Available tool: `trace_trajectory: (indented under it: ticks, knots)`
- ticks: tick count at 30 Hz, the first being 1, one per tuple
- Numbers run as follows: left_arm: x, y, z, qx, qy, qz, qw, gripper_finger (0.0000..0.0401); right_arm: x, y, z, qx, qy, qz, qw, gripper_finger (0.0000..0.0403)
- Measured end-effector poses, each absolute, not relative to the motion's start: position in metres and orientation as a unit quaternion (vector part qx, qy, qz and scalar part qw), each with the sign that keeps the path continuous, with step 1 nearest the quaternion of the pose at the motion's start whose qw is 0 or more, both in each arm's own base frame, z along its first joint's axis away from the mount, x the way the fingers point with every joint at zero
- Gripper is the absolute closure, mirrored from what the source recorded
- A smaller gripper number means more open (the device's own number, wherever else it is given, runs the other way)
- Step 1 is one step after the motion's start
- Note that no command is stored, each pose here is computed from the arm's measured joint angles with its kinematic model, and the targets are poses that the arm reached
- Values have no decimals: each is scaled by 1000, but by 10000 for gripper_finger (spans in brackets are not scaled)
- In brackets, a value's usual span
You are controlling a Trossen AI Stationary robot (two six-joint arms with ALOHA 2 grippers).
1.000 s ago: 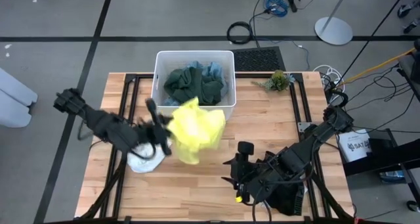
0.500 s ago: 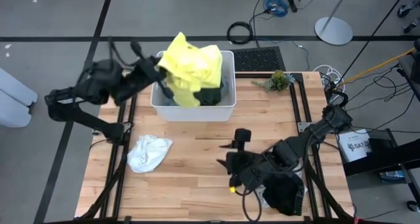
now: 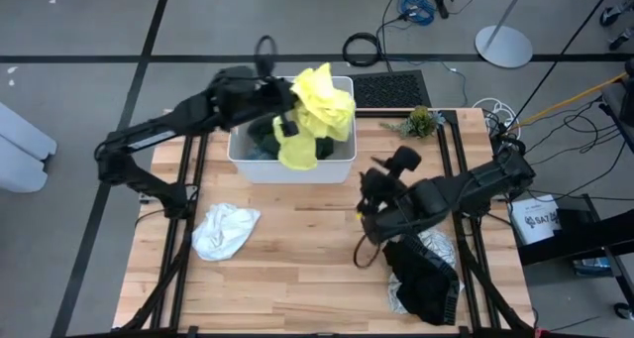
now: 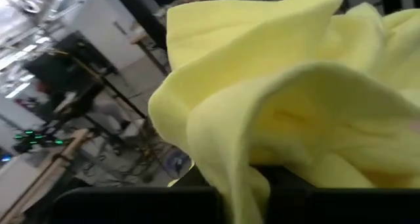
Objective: Fold laundry
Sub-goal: Put the folded yellow shirt into the white laundry bin
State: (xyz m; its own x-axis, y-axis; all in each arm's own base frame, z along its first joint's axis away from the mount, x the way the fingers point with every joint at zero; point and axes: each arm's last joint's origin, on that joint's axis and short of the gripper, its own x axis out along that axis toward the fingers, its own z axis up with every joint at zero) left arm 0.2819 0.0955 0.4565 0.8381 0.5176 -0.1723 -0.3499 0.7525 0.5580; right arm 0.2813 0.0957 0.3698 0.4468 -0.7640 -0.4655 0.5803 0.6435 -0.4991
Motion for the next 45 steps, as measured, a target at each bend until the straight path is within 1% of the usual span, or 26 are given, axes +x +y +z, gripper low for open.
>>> trace_trajectory:
  ticks: [3, 6, 11, 15, 18, 22, 27, 34, 39, 45]
  knots:
    - [299, 116, 439, 257, 181, 218, 924, 389, 278, 84, 362, -125, 355, -434, 819, 200]
    - [307, 143, 422, 246, 213, 228, 918, 389, 278, 76, 353, -126, 368, -450, 804, 200]
    - [301, 187, 392, 230, 306, 251, 889, 389, 278, 69, 344, -134, 381, -461, 790, 200]
    - [290, 204, 369, 186, 376, 198, 886, 389, 278, 67, 340, -131, 382, -467, 787, 200]
    - [289, 208, 350, 161, 412, 172, 880, 389, 278, 67, 339, -131, 382, -468, 786, 200]
    - [292, 208, 314, 141, 442, 141, 874, 389, 278, 67, 339, -130, 381, -469, 786, 200]
    - [291, 208, 269, 130, 464, 128, 867, 389, 278, 67, 339, -129, 380, -469, 786, 200]
    - [284, 200, 230, 122, 479, 120, 861, 389, 280, 62, 339, -119, 377, -478, 785, 200]
    - [279, 197, 217, 112, 496, 117, 853, 382, 282, 60, 339, -113, 373, -480, 786, 200]
    - [279, 196, 221, 101, 496, 132, 852, 362, 283, 61, 339, -114, 373, -479, 787, 200]
